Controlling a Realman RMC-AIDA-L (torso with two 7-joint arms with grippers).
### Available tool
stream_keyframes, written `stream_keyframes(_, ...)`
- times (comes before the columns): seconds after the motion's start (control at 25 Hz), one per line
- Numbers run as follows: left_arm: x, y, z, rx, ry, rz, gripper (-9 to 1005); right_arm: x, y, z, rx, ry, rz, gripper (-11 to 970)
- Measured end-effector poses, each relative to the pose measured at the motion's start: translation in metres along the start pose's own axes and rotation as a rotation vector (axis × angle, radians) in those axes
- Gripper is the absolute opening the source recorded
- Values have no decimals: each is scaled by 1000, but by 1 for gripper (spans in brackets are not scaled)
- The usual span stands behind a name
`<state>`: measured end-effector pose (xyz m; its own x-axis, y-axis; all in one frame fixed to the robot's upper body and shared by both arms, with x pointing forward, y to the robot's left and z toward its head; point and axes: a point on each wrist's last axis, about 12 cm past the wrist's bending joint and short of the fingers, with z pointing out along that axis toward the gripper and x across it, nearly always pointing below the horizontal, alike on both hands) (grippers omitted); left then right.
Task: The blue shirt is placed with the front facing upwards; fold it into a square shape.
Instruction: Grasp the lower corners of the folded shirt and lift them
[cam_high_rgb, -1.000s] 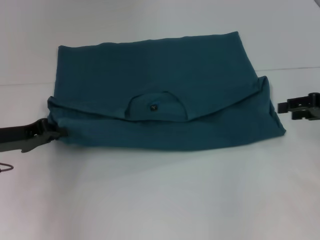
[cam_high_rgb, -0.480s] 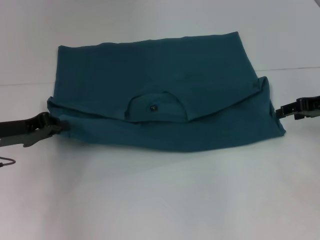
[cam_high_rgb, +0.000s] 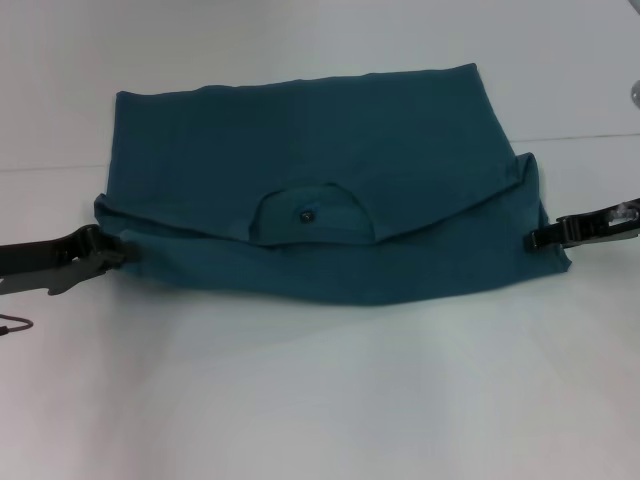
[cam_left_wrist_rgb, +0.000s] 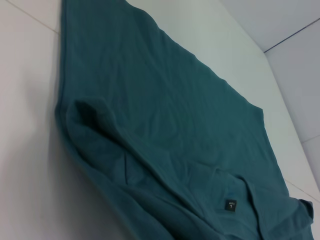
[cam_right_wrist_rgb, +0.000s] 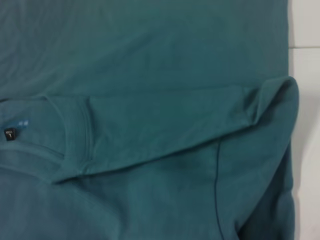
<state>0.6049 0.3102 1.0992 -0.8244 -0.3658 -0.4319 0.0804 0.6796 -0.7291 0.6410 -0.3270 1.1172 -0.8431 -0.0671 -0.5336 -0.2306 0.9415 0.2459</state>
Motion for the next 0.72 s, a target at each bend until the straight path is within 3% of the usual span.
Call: stream_keyframes(0.72,0,0,1,6,-5,-7,33,7,12,19,60,30,-62,489)
